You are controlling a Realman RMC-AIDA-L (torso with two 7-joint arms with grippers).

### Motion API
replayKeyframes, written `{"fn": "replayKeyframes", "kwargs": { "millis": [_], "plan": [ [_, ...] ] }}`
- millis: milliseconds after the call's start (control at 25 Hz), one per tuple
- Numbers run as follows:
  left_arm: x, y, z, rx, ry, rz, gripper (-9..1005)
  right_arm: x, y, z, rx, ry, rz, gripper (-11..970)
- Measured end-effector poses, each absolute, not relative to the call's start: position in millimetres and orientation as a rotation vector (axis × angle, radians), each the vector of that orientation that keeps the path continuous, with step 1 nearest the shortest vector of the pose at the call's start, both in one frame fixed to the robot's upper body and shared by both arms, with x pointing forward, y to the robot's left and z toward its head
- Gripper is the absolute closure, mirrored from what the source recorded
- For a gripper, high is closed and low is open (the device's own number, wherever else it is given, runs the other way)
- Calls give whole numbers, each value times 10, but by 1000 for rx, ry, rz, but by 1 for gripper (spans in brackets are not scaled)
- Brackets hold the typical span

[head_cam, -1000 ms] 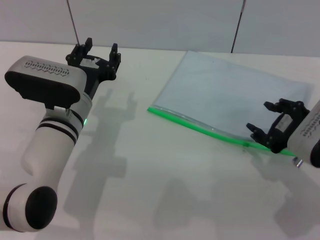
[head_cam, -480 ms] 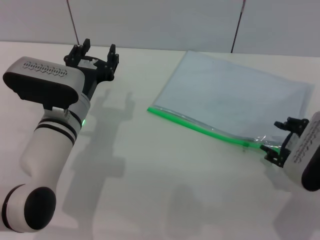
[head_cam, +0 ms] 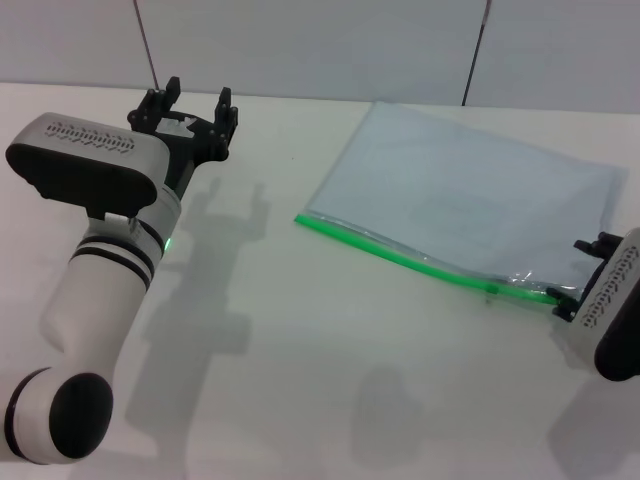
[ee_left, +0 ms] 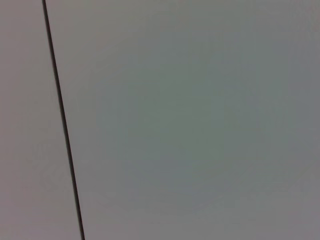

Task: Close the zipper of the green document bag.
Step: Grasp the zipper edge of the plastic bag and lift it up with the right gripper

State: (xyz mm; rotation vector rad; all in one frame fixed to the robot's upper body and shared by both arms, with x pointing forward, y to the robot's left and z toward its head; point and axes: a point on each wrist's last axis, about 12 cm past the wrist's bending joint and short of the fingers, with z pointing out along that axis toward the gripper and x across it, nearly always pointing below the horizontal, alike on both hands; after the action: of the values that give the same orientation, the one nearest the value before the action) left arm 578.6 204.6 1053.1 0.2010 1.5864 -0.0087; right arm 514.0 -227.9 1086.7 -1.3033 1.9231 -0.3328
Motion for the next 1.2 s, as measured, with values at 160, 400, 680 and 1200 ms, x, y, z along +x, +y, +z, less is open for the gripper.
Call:
{"fn": "replayKeyframes", "kwargs": {
  "millis": [160,400,680,1200],
  "plan": [
    [5788,2044,10532,199,1586,-9,377,5144,-2278,10865,-1301,1924,-341,337],
    [5779,2058,10522,196,1590,-5,377,5118,-2280,10837,-1328,1942,-338,335],
    [5773,2073,10512,190,1594,-2,377,5117,-2297,10808,-1343,1957,-340,331],
    [5769,2103,10497,165,1605,4,377,5144,-2337,10765,-1360,1962,-358,332]
  ]
}}
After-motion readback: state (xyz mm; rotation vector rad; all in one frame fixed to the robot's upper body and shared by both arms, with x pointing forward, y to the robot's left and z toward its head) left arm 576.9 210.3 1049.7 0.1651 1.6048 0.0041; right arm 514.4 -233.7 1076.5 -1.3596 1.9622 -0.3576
